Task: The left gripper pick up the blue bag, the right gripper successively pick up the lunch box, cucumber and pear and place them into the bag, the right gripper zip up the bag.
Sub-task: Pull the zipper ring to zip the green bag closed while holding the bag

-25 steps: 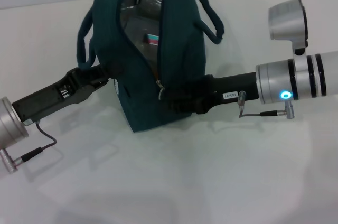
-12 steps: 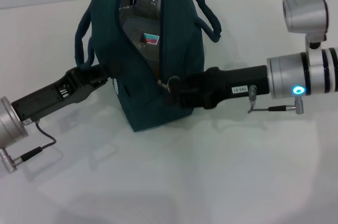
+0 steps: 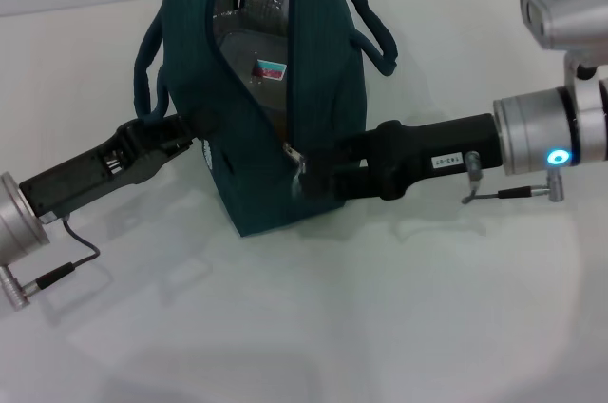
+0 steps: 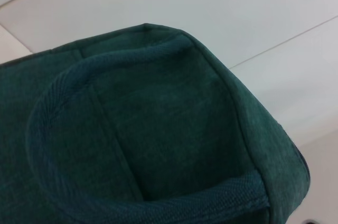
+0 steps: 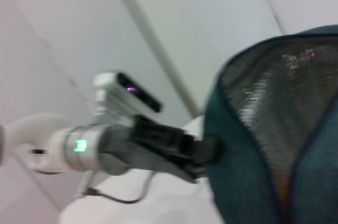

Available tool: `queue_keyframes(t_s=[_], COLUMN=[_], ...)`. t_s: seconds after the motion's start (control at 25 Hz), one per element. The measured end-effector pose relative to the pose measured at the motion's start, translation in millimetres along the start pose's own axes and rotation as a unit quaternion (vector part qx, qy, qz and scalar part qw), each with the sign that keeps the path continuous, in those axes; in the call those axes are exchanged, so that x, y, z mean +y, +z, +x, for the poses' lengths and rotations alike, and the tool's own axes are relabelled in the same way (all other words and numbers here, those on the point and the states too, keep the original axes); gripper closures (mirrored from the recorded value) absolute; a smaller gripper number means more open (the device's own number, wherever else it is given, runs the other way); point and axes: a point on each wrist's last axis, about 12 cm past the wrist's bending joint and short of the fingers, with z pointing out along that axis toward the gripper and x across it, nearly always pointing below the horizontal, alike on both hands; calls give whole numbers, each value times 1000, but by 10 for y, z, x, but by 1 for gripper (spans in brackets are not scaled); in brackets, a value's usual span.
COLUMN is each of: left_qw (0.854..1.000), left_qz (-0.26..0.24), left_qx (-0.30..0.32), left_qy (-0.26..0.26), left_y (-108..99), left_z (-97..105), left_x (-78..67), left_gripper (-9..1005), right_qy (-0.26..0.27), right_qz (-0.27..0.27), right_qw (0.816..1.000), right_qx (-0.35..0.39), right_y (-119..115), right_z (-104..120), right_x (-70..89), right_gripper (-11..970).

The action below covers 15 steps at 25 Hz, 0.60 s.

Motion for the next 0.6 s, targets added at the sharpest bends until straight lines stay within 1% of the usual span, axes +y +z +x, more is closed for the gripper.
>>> queue_keyframes(t_s=[0.12, 0.28, 0.6], left_qw=[1000, 1000, 1000], left_qz=[0, 0, -1], left_qx=[0, 1, 2], left_qy=[0, 0, -1], left_y=[0, 0, -3], left_z=[0, 4, 17], left_x=[0, 1, 5], left_gripper=[919, 919, 919], right_qy=[12, 24, 28], right_qz=[-9, 6, 23], right_qw=[1000, 999, 999], right_qx=[17, 29, 25], right_y=[-22, -55, -94], right_z=[-20, 12, 55], right_x=[5, -31, -57], right_gripper=[502, 502, 503])
